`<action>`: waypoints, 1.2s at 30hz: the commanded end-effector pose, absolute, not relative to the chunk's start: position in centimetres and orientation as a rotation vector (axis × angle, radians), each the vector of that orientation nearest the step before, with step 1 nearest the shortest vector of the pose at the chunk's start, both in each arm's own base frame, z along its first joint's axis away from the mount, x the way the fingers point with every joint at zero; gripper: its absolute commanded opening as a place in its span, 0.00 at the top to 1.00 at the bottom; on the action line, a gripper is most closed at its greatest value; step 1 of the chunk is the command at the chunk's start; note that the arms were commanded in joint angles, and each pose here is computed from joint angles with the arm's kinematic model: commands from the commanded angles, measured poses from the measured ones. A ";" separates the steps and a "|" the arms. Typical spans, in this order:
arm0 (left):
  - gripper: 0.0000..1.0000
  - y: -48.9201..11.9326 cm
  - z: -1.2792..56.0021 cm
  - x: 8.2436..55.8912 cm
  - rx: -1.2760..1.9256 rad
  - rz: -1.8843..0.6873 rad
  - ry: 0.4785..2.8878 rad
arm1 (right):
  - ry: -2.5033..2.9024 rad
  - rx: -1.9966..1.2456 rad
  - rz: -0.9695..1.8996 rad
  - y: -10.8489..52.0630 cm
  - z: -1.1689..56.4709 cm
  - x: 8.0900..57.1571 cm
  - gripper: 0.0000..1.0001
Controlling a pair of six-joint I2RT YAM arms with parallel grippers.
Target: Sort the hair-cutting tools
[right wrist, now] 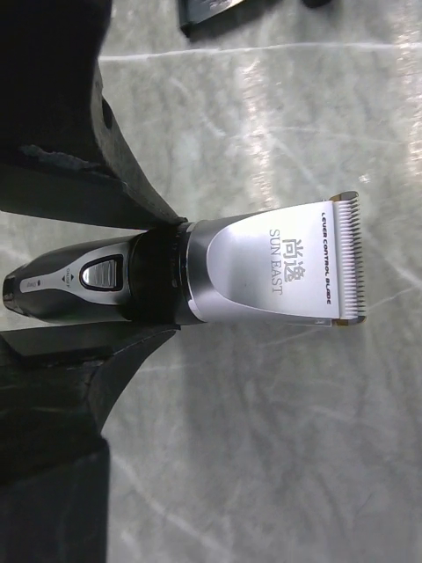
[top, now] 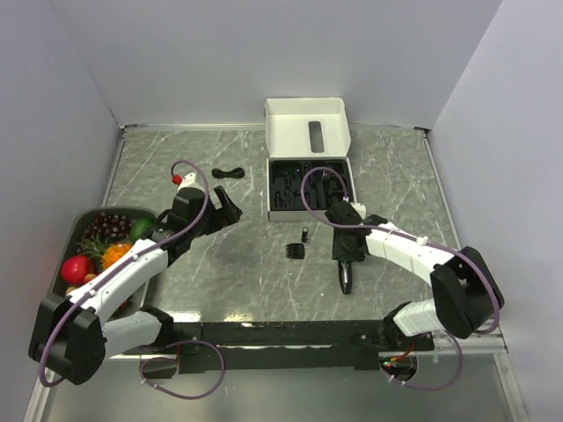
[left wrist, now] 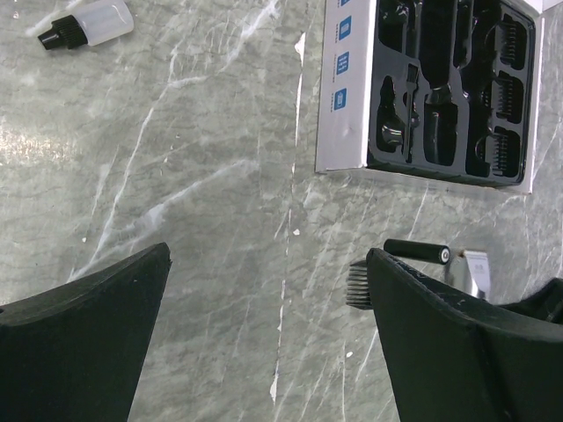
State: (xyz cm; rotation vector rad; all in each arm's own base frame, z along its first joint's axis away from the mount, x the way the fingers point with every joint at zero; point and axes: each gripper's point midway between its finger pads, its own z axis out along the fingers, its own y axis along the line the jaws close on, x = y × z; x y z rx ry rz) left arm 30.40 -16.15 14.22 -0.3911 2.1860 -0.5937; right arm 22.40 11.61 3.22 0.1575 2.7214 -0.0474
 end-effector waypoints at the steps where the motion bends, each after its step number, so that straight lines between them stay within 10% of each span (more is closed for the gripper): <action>1: 0.01 -16.4 16.2 30.8 -0.400 -0.620 2.127 | 2.594 0.150 -0.005 12.2 9.3 23.9 1.00; 15: 0.01 -16.7 16.0 30.2 -0.385 -0.615 2.126 | 2.343 0.077 0.063 15.5 20.4 33.7 1.00; 36: 0.01 -17.7 15.5 30.1 -0.343 -0.628 2.129 | 2.337 -0.189 0.147 17.9 17.4 50.2 1.00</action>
